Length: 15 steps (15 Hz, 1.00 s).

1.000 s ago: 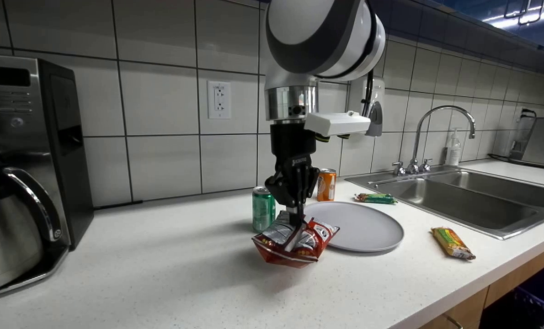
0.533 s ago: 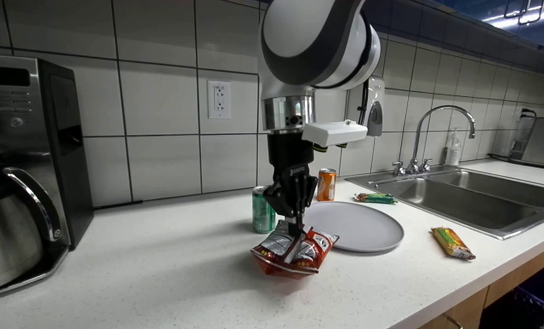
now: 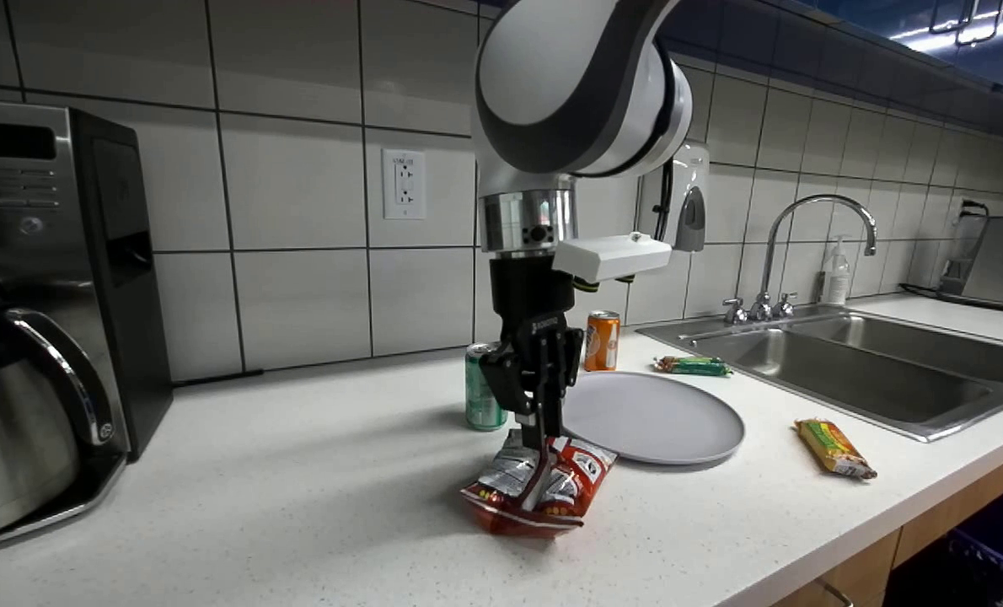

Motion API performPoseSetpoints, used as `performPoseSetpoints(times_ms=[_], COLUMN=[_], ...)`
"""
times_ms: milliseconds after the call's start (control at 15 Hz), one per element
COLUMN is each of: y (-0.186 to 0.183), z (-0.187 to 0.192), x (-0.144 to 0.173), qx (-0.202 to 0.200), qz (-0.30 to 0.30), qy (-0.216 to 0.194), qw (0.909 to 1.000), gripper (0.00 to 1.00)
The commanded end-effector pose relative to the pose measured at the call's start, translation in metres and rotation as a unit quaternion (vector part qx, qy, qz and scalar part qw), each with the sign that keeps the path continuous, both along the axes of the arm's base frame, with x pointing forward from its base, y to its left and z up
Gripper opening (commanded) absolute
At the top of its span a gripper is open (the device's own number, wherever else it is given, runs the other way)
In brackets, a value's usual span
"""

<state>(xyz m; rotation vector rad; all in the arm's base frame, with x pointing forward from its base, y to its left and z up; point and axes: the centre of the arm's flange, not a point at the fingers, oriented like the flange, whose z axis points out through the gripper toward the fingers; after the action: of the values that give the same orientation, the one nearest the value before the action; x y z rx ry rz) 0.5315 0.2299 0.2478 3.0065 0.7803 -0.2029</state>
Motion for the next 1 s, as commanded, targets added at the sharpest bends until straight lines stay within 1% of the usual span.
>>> performPoseSetpoints(times_ms=[0,267,333,667,933], y=[-0.003,-0.011,-0.014,-0.037,-0.066], z=[0.011,0.019,0.021,0.029,0.034], x=[0.007,0.009,0.010,0.017,0.026], qx=[-0.009,-0.007,-0.007,-0.006,-0.010], qz=[0.010,0.001,-0.003,-0.026,-0.050], qy=[-0.003,-0.012,-0.014,-0.023,-0.029], qw=[0.9999,0.9999,0.9999,0.9994,0.9983], gripper=[0.63,0.94,0.99,1.00,1.00])
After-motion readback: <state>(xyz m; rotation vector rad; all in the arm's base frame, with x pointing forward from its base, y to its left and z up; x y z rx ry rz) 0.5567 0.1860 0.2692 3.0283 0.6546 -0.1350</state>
